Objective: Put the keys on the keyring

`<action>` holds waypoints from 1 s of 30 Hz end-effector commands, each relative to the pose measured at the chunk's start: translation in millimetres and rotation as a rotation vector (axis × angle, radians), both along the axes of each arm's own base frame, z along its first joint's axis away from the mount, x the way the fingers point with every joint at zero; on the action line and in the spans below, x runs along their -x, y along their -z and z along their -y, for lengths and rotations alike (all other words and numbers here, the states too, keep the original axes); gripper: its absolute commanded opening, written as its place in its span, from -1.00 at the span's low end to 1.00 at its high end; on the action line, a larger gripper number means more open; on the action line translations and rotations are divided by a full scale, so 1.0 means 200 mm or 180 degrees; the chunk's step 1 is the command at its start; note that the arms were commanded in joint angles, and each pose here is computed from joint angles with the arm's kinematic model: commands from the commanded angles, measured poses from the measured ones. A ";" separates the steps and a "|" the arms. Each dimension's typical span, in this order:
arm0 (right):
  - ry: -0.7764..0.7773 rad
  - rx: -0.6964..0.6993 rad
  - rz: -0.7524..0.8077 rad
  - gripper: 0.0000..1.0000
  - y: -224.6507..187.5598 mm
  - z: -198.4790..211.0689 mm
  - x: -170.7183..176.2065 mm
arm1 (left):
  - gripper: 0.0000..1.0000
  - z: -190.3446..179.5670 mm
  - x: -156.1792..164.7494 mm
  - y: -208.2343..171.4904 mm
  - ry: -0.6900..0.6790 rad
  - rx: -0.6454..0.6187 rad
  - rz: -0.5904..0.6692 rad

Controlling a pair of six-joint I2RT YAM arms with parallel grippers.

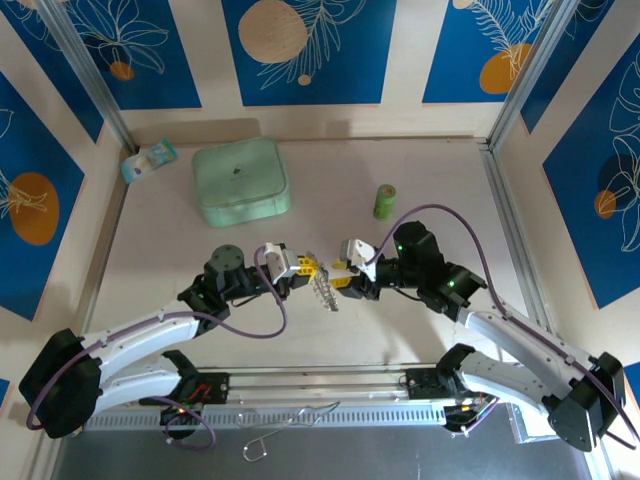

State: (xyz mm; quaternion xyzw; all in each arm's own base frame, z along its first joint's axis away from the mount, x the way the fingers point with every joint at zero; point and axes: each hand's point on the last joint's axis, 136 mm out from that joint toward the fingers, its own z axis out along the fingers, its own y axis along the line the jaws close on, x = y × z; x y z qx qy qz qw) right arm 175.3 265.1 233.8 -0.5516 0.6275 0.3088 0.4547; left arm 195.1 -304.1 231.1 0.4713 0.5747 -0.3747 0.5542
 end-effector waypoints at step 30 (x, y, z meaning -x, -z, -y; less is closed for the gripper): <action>0.0226 0.0407 0.0092 -0.97 0.19 -0.03 -0.09 | -1.00 0.02 0.04 -0.17 0.0151 0.0387 0.0152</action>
